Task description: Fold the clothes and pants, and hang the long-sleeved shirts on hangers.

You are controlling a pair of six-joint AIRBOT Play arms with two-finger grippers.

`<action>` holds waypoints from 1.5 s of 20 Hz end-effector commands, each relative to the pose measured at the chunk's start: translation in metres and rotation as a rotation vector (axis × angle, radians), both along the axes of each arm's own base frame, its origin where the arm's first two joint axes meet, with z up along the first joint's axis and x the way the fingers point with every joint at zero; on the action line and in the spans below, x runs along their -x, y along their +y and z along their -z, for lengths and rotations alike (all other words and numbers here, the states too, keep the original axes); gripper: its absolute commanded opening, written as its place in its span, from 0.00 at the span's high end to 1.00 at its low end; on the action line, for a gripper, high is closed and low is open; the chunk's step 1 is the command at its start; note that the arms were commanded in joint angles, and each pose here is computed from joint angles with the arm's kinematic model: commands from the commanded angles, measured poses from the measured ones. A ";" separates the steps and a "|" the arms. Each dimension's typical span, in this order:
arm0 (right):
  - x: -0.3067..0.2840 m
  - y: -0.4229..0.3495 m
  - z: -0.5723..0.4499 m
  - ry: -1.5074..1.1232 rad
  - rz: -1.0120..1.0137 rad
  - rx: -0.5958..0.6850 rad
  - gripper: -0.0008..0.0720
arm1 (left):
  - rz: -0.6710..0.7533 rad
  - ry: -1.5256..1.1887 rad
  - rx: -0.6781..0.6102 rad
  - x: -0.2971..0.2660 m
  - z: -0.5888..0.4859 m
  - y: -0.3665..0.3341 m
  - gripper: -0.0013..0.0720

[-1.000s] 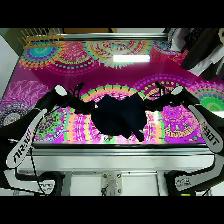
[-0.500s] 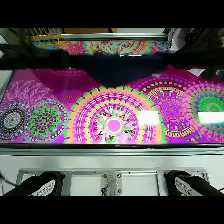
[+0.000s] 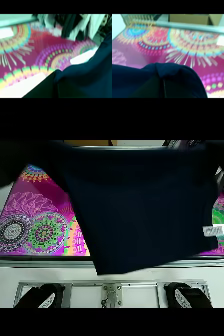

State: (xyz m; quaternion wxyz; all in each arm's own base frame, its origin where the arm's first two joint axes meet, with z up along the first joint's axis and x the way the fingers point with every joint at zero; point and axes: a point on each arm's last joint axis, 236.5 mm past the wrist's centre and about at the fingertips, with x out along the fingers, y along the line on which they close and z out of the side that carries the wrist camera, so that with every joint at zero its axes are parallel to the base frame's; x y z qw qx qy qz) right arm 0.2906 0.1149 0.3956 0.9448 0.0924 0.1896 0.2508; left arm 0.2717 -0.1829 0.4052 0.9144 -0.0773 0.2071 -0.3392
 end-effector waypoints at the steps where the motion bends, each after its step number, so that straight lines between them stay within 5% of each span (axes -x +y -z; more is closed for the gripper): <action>1: 0.018 0.012 0.091 0.368 -0.067 -0.006 0.97 | -0.014 0.350 -0.128 0.000 0.119 -0.004 0.97; 5: 0.048 0.020 0.175 0.604 -0.118 0.011 0.97 | 0.092 0.604 -0.200 0.036 0.220 -0.028 0.97; 11: 0.061 0.002 0.199 0.729 -0.019 0.035 0.97 | 0.067 0.593 -0.116 0.064 0.198 -0.028 0.97; 17: -0.025 -0.008 0.282 0.841 -0.010 0.081 0.97 | -0.069 0.688 -0.165 -0.019 0.289 -0.016 0.97; 18: -0.046 -0.009 0.305 0.848 -0.012 0.091 0.86 | -0.095 0.707 -0.149 -0.040 0.314 -0.018 0.97; 20: -0.085 -0.013 0.346 0.853 0.017 0.090 0.19 | -0.129 0.754 -0.137 -0.072 0.360 -0.023 0.97; 23: -0.107 -0.021 0.388 0.872 0.019 0.113 0.19 | -0.151 0.863 -0.185 -0.100 0.418 -0.021 0.97; 30: -0.049 -0.021 0.473 1.085 -0.032 0.118 0.19 | -0.133 1.001 -0.236 -0.111 0.455 -0.010 0.97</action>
